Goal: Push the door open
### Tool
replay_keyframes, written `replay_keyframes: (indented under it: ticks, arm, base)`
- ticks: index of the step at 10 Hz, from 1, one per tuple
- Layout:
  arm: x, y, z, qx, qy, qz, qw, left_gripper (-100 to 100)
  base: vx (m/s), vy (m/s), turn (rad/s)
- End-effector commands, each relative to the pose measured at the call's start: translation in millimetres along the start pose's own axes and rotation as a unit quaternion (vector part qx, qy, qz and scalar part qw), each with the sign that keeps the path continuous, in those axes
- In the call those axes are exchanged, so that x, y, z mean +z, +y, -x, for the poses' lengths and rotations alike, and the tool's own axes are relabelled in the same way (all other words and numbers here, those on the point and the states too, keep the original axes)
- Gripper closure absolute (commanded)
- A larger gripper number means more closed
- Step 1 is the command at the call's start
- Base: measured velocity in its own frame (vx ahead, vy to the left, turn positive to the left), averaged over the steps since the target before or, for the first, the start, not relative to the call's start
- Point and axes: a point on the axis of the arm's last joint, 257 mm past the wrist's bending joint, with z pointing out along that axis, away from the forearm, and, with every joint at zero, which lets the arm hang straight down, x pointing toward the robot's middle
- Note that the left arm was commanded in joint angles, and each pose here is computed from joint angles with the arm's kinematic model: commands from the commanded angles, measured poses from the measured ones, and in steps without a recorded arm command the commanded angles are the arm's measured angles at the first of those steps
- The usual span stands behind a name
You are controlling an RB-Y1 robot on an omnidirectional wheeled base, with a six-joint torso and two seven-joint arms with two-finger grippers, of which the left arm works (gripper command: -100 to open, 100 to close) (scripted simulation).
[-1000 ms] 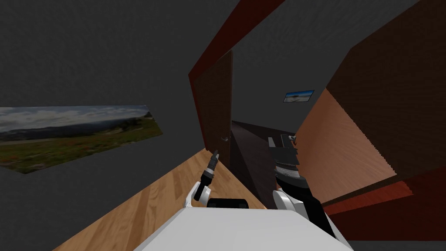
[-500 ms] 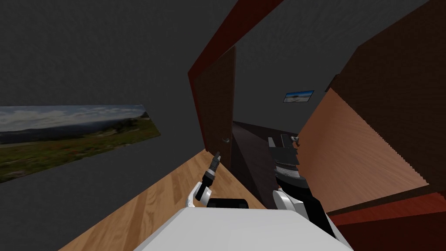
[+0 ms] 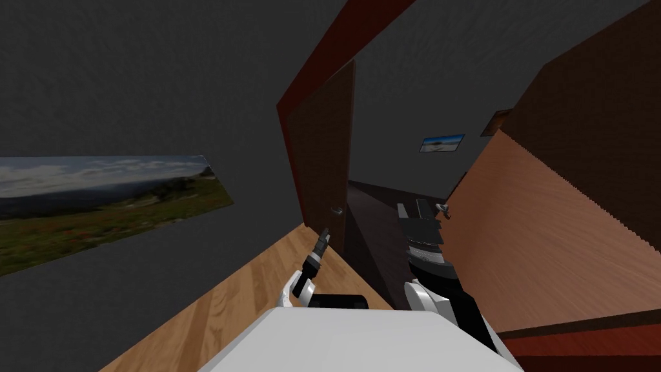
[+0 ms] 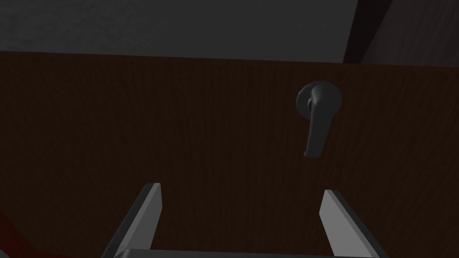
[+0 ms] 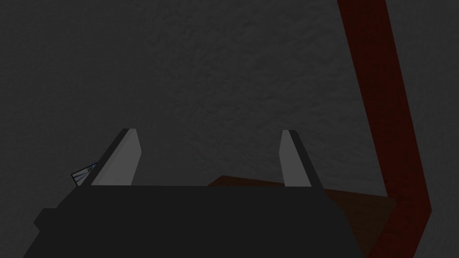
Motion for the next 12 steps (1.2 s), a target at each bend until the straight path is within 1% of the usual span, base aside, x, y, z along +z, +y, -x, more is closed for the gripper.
replay_keyframes:
  ticks: [1, 2, 3, 5, 12]
  arm:
    - [-0.1, 9.3, -4.8, -0.004, 0.009, 0.008, 0.9999, -100]
    - [-0.5, 14.6, -8.1, -0.007, 0.015, 0.013, 0.9998, -100]
    - [-0.5, 14.6, -8.1, -0.007, 0.015, 0.013, 0.9998, -100]
    - [-1.8, 25.1, -14.3, -0.011, 0.025, 0.024, 0.9993, -100]
    - [-7.8, 54.8, -30.9, -0.022, 0.056, 0.057, 0.9966, -100]
  base:
    - [0.094, 0.064, -0.026]
    - [0.080, 0.063, -0.031]
    - [0.052, 0.045, -0.006]
    - [0.051, 0.041, -0.021]
    - [0.089, 0.066, -0.023]
